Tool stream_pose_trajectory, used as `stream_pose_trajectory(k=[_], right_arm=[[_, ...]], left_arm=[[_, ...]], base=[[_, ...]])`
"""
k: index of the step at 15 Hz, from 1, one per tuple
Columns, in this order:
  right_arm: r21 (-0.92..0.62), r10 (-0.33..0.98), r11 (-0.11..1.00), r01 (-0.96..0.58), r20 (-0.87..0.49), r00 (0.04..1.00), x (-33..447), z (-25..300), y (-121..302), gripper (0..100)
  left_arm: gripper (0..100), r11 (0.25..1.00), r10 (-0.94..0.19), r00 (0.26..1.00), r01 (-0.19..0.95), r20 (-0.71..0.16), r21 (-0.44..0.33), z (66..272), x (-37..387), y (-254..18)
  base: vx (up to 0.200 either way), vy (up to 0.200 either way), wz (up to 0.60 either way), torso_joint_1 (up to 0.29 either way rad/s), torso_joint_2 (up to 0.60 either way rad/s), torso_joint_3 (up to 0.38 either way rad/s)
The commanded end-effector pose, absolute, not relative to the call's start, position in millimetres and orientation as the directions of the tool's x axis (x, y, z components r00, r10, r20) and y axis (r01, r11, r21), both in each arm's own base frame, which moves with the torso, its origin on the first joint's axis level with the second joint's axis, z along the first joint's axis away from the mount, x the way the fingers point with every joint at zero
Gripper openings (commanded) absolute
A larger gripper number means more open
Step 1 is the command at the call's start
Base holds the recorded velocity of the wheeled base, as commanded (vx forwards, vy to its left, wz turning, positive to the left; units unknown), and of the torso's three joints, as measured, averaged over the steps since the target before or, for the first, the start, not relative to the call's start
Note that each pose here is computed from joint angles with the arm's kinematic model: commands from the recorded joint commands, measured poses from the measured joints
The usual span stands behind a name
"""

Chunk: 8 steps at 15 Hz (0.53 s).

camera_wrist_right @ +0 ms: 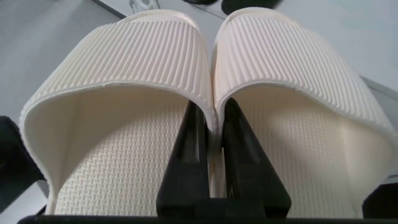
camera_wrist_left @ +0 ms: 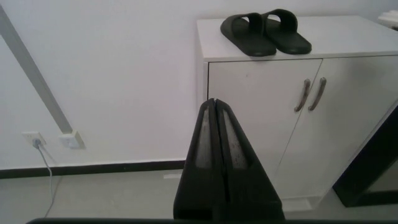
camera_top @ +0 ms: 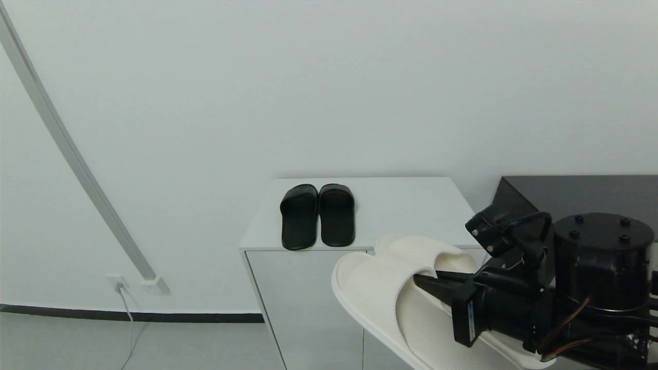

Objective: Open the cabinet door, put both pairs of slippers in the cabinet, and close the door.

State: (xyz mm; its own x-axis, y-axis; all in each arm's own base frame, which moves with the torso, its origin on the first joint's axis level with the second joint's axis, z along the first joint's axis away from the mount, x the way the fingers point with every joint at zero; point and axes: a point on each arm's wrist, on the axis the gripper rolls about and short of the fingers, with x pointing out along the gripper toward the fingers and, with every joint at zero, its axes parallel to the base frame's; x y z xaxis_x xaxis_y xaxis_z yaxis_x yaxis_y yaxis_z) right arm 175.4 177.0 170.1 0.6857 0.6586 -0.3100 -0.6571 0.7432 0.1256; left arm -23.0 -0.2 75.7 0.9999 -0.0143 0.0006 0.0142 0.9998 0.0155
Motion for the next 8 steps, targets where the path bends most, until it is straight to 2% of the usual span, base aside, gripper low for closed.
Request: stream_pose_trajectory(k=[1, 8], right_arm=[[0.121, 0.656, 0.744, -0.657, -0.316, 0.685, 175.5, 168.2, 176.8, 0], [0.119, 0.655, 0.745, -0.656, -0.318, 0.686, 175.7, 167.9, 177.0, 0]], left_arm=[[0, 1.000, -0.014, 1.000, 0.014, 0.000, 0.015, 75.7, -22.9, -0.2], [0, 1.000, -0.014, 1.000, 0.014, -0.002, 0.015, 75.6, -22.9, -0.2]], base=[[0.000, 0.000, 0.00, 0.000, 0.00, 0.000], [0.000, 0.000, 0.00, 0.000, 0.00, 0.000]])
